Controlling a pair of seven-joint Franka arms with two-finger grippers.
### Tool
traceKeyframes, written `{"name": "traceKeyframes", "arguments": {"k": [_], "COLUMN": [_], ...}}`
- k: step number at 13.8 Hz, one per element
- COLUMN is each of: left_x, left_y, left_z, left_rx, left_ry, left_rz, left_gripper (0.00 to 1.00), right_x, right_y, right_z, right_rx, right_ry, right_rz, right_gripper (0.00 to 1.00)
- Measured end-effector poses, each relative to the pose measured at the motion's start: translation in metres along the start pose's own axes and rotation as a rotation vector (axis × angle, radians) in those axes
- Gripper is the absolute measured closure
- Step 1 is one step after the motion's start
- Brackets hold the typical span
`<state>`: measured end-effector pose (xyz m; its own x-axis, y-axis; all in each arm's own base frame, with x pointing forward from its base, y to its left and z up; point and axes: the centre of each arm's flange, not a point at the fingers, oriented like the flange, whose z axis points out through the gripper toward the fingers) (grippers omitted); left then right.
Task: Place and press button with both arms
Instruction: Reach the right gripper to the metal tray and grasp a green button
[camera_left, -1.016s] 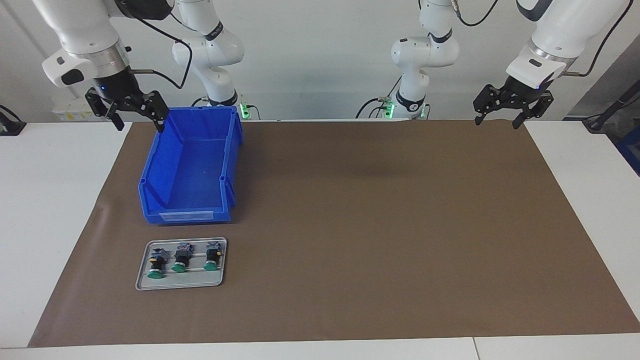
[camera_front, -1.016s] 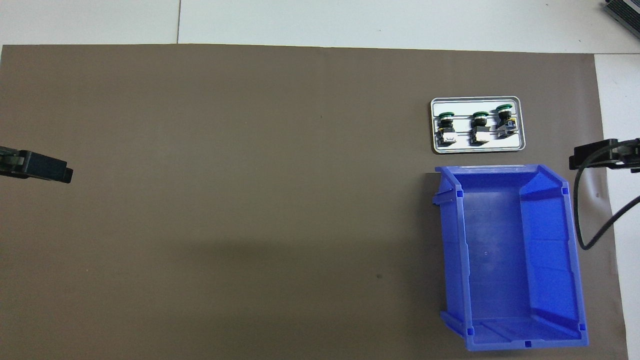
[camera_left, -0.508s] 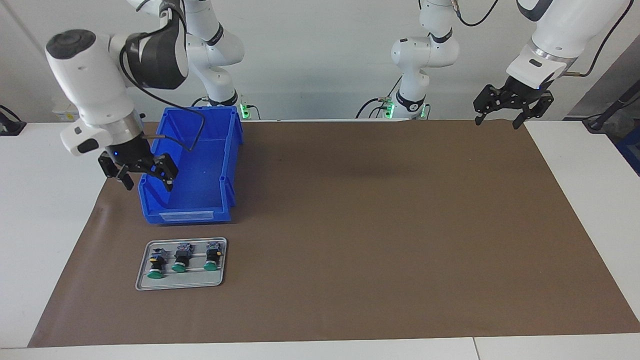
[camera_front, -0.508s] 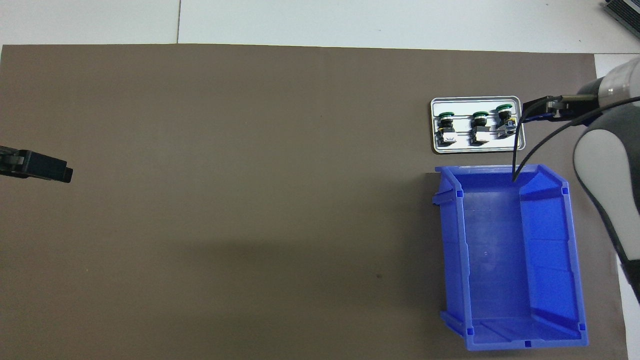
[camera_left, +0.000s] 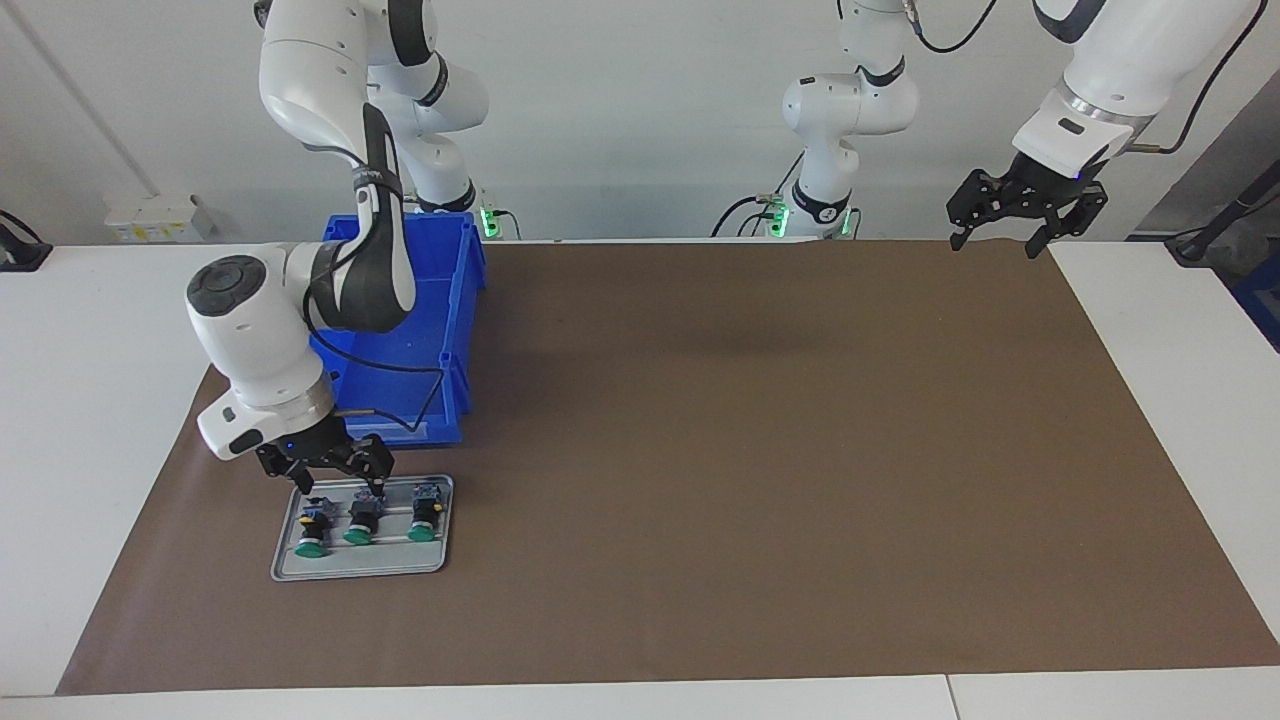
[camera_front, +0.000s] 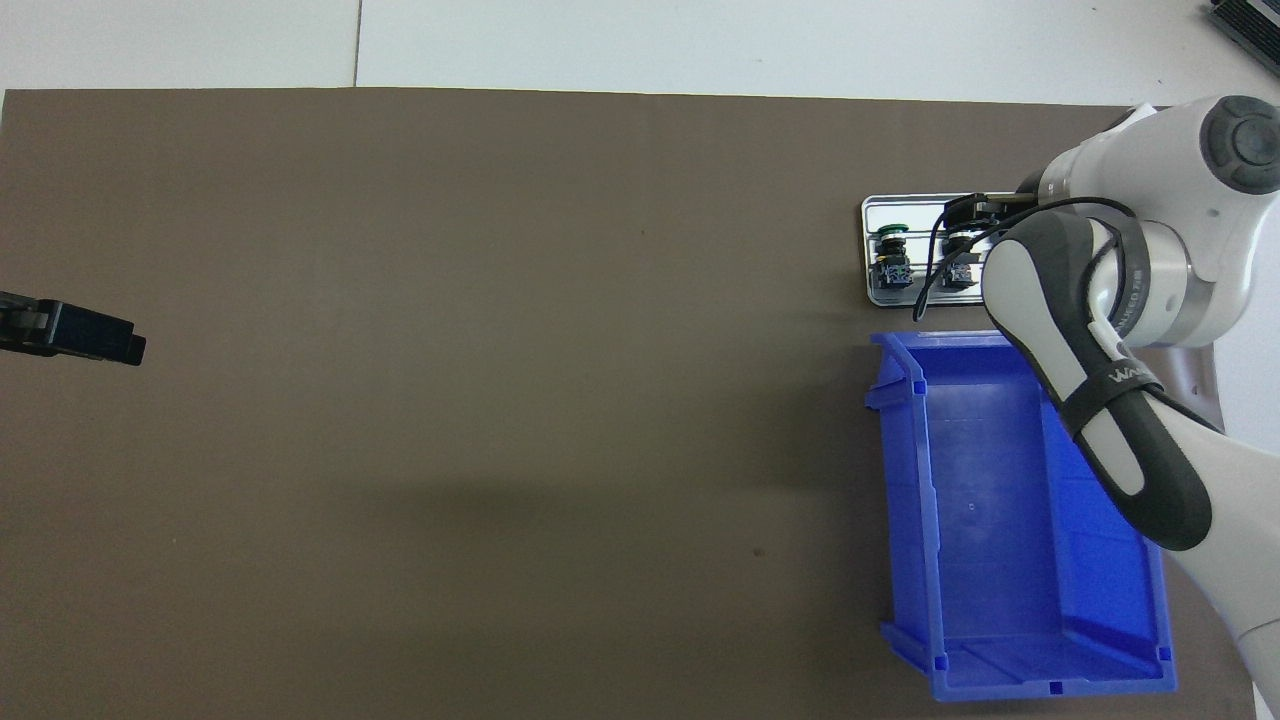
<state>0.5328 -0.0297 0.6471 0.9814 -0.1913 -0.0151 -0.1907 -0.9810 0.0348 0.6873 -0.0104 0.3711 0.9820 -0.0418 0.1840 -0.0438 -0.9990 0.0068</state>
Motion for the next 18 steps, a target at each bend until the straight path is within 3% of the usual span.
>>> {"name": "traceKeyframes", "arguments": {"k": [6, 15, 18], "left_x": [0.000, 0.000, 0.000], "left_y": [0.000, 0.000, 0.000], "left_z": [0.000, 0.000, 0.000], "left_rx": [0.000, 0.000, 0.000], "left_ry": [0.000, 0.000, 0.000], "left_rz": [0.000, 0.000, 0.000], "left_gripper": [0.00, 0.00, 0.00], "right_x": [-0.014, -0.023, -0.024], "right_y": [0.004, 0.009, 0.017], "right_z": [0.048, 0.073, 0.075], "right_rx": [0.013, 0.013, 0.013], "right_ry": [-0.017, -0.053, -0.057], "right_rz": [0.013, -0.051, -0.059], "right_gripper": [0.01, 0.16, 0.47]}}
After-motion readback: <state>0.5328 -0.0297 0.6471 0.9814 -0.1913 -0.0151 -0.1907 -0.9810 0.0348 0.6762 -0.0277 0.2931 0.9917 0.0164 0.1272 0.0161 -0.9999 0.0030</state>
